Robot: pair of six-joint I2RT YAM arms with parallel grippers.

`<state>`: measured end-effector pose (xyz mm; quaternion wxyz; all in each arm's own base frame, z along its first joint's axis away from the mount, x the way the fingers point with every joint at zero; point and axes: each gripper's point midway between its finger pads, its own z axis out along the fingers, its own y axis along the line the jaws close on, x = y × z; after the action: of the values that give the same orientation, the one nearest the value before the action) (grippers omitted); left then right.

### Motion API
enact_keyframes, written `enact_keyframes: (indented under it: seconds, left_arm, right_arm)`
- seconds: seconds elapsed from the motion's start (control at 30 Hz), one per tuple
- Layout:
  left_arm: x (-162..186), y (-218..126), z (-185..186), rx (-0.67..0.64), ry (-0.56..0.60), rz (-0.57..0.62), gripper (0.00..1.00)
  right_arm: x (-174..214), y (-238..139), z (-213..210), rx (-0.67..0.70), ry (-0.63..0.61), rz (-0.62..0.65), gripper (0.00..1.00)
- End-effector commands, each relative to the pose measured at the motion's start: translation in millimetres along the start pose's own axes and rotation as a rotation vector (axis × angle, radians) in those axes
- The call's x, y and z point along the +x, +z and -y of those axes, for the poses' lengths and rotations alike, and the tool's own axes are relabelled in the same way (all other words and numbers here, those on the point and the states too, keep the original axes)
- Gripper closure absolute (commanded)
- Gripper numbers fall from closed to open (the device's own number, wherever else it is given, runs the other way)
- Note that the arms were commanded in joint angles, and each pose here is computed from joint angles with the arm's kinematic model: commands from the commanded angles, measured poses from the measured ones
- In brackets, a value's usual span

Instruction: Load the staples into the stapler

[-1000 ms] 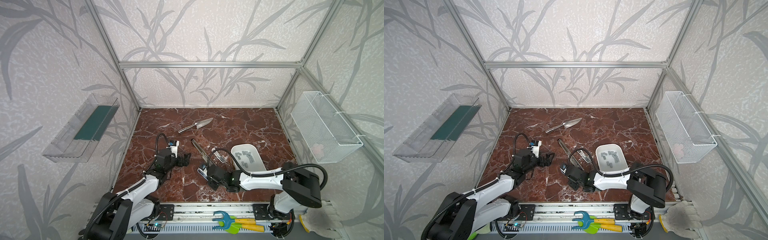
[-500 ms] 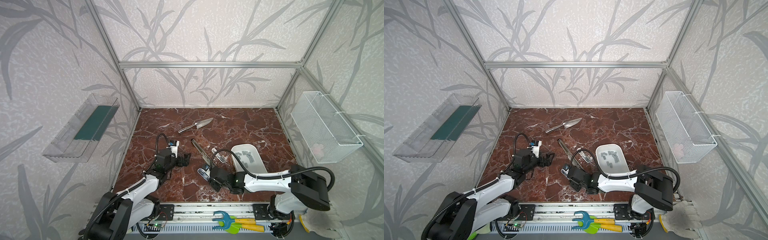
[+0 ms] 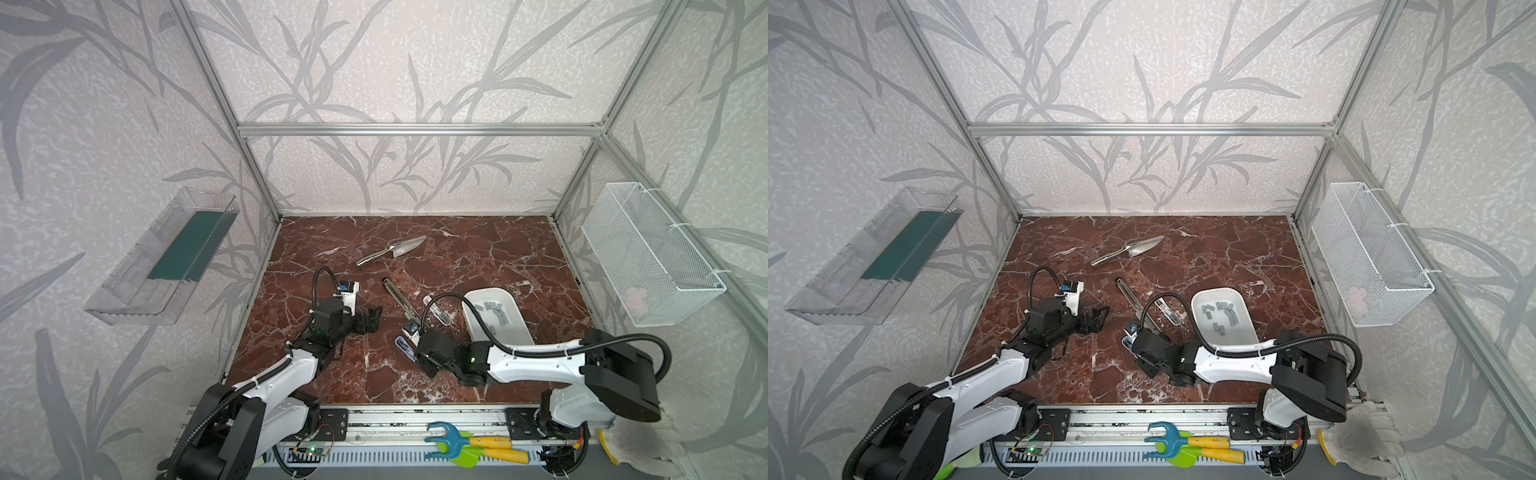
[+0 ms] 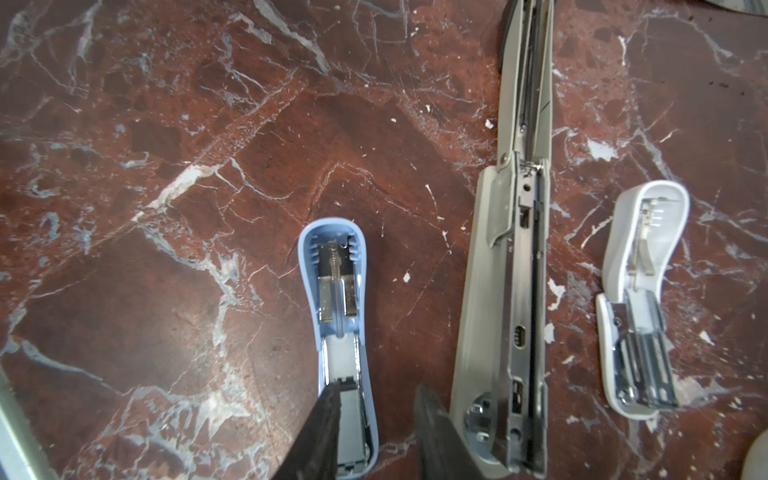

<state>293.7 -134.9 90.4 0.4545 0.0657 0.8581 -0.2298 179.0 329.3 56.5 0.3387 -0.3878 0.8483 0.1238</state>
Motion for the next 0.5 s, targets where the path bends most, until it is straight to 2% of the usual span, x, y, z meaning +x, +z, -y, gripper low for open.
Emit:
enact_keyframes:
  seconds: [0.0,0.2,0.47]
  left_arm:
    - [-14.9,0.5,2.7,-0.003,0.013,0.038,0.02]
    - [-14.7,0.7,3.0,-0.002,0.012,0.038,0.02]
    - [-14.2,0.7,3.0,-0.002,0.015,0.037,0.02]
  right_arm:
    - [2.5,4.7,-7.7,-0.021,-0.006,-0.027,0.63]
    - [20.4,15.8,-10.1,-0.022,0.002,-0.078,0.62]
    - [23.2,23.3,-19.2,-0.034,0.003,-0.092,0.77]
